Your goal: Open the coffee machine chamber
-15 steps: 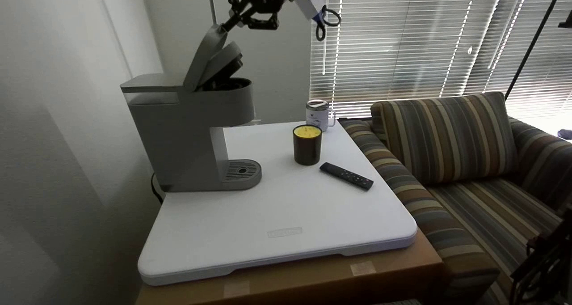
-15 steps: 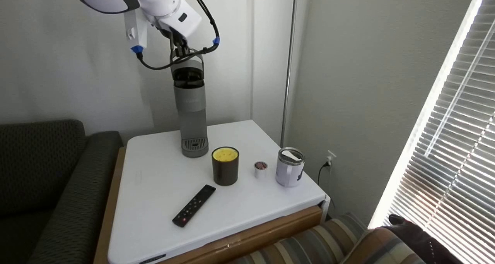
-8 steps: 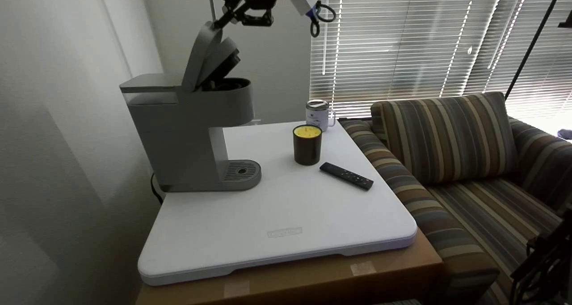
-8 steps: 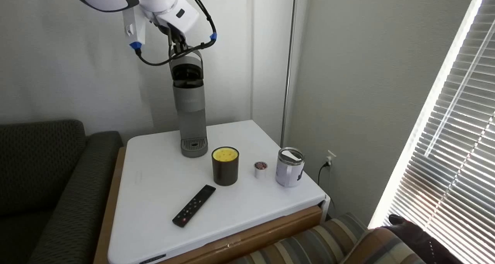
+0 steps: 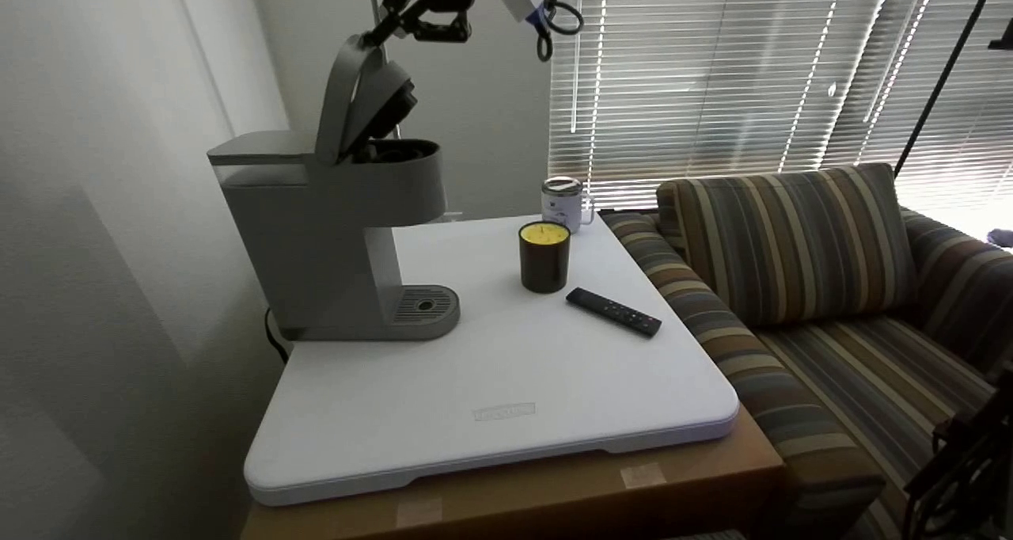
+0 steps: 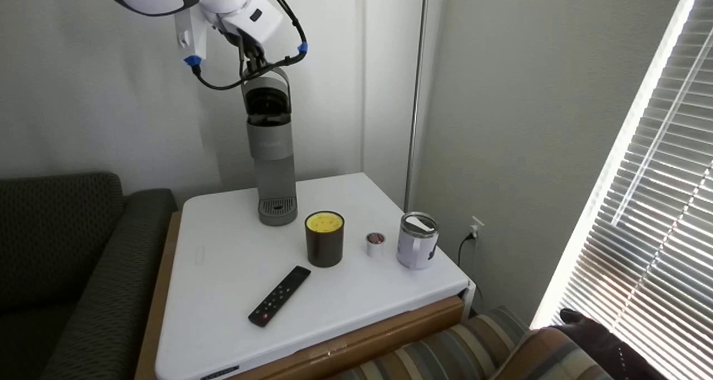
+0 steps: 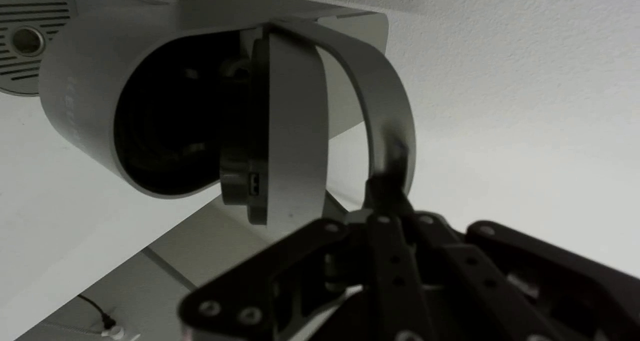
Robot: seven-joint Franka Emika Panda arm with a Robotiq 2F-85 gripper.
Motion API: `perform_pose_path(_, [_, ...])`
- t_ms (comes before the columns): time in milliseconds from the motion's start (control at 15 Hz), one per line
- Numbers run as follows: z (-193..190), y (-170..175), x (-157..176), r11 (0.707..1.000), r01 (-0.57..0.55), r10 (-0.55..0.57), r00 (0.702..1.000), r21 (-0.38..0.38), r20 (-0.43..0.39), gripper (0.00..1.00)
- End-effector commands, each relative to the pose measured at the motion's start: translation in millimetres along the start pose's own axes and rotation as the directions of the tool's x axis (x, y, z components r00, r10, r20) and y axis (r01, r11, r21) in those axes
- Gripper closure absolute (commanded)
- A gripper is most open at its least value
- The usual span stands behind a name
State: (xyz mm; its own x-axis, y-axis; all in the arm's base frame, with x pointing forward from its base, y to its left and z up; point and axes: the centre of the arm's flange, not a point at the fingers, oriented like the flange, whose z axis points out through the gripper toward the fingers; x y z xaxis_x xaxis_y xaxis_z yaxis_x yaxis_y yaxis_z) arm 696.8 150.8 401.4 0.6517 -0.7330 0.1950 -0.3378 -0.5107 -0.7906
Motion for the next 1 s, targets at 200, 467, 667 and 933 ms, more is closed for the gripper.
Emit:
perform_pose_path(200, [12.1, -12.3, 0.8, 1.000, 0.006, -0.006, 1.000, -0.013, -0.024, 1.00])
perform_pose_path(467, [10.5, -15.0, 6.2, 0.999, 0.025, -0.026, 0.999, -0.046, -0.032, 1.00])
perform_pose_path(667, [7.7, -17.2, 11.7, 0.996, 0.039, -0.043, 0.998, -0.081, -0.042, 1.00])
perform_pose_path(933, [6.3, -20.4, 17.9, 0.993, 0.053, -0.059, 0.997, -0.109, -0.054, 1.00])
